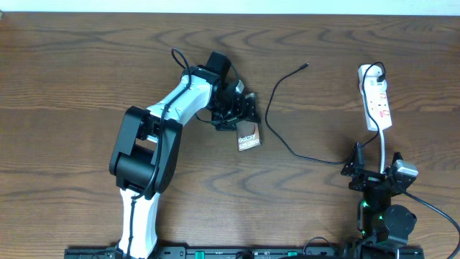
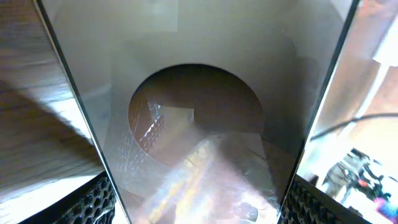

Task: Plug charger to phone and switch on socket
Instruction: 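Rotate the phone upright and move it toward the cable end, then move the right gripper from rest toward the phone held by left, then close the right gripper on the phone's lower edge, then open the left gripper and withdraw it, leaving phone in right gripper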

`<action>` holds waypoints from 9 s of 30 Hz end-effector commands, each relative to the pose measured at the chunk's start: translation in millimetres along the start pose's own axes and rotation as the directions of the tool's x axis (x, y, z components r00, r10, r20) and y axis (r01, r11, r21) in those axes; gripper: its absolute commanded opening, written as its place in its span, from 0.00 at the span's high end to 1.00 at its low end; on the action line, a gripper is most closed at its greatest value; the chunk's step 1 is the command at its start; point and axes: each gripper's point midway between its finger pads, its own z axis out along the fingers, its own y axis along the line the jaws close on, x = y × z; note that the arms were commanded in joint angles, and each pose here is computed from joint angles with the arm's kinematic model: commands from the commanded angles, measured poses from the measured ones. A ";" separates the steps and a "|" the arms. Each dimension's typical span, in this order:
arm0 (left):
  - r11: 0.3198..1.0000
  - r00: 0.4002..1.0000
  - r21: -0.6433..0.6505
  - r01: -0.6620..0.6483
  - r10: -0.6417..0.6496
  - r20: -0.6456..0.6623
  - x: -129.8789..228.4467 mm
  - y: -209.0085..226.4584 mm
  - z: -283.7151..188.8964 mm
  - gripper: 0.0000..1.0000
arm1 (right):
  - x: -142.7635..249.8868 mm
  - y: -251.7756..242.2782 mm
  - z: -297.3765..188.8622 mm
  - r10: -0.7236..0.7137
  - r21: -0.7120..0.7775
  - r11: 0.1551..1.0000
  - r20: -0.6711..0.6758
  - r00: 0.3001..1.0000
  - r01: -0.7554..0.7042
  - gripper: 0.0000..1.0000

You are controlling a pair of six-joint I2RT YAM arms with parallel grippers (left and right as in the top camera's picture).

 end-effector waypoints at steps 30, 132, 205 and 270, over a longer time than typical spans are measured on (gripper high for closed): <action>0.819 0.990 0.570 -0.066 0.127 -0.068 -4.9 -109.8 -32.8 0.47 | 0.3 1.8 -0.3 -0.015 -0.009 1.000 0.000 1.000 0.015 0.01; 0.724 0.943 0.627 0.288 -0.099 -0.318 -18.0 -154.2 -69.7 0.47 | 3.8 30.7 -2.9 0.489 -0.140 0.854 -0.110 0.865 -0.501 0.01; 0.725 0.945 0.629 0.280 -0.092 -0.314 -17.7 -154.6 -69.4 0.47 | -12.5 227.4 61.5 -0.170 0.010 0.979 -0.491 0.854 0.201 0.37; 0.723 0.943 0.633 0.276 -0.078 -0.323 -16.0 -153.4 -72.4 0.01 | -55.1 211.9 54.6 -0.042 0.056 0.996 -0.427 0.903 0.072 0.99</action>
